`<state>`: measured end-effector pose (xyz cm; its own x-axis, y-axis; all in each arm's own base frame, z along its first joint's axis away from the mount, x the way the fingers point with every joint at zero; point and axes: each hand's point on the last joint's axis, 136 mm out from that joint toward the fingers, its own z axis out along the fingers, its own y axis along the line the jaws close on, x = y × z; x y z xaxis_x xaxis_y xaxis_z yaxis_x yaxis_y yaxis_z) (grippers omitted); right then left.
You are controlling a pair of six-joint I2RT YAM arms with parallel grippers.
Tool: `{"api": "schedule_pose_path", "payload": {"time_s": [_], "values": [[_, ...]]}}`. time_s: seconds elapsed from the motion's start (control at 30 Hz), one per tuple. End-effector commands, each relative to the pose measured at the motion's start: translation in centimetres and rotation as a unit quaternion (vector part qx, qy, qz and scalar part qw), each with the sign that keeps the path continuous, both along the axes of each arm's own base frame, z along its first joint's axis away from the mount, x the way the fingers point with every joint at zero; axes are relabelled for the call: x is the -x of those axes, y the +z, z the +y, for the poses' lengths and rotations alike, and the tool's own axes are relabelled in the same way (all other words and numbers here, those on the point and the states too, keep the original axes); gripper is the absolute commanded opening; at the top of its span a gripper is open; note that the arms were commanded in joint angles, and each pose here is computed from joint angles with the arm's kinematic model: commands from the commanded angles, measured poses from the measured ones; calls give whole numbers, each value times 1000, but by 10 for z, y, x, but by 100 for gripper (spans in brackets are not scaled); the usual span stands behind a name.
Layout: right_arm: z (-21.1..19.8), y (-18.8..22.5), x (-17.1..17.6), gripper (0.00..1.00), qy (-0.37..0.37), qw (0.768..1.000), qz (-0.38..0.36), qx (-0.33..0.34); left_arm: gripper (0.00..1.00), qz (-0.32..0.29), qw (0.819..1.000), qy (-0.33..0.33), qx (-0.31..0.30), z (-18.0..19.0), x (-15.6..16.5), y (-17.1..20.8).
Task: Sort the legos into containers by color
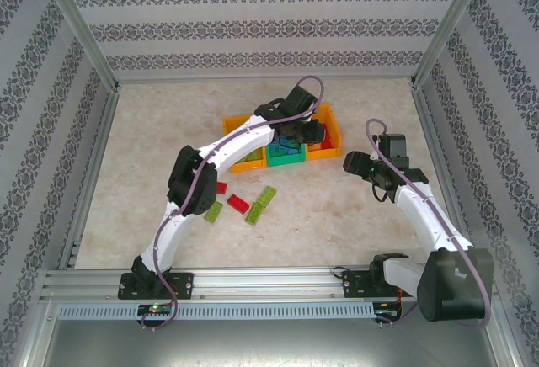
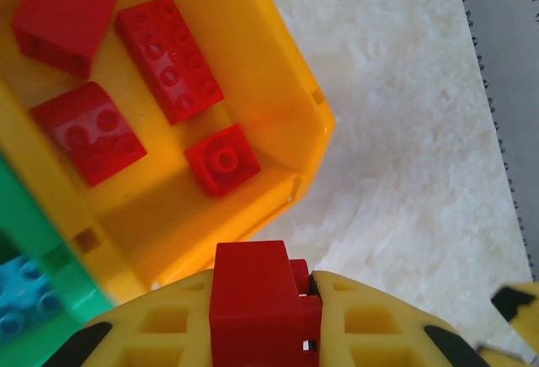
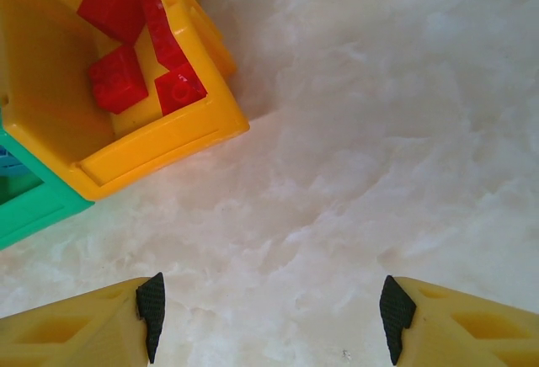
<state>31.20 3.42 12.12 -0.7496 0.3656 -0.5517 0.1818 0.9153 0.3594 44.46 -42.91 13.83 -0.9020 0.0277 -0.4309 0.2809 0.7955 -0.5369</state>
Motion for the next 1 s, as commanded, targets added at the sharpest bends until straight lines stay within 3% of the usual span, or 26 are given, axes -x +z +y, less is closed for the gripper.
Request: {"api": "schedule_pose_path", "payload": {"time_s": [0.0,0.17,0.33,0.6,0.73,0.97], "values": [[5,-2,6,71,-1,1000,-1,-24,18,16,998,22,51,-6,-23,4],[7,-6,12,71,-1,999,3,-32,27,4,997,33,66,-12,-41,6],[8,-4,14,71,1,999,1,-37,58,13,997,45,54,-7,-45,0],[12,4,10,70,9,999,-10,-45,77,-4,998,32,52,-3,-34,26],[29,11,10,70,50,997,-26,-50,99,-29,998,26,45,7,-26,50],[104,14,18,73,163,985,-56,-21,100,-65,996,55,-10,50,-7,61]]}}
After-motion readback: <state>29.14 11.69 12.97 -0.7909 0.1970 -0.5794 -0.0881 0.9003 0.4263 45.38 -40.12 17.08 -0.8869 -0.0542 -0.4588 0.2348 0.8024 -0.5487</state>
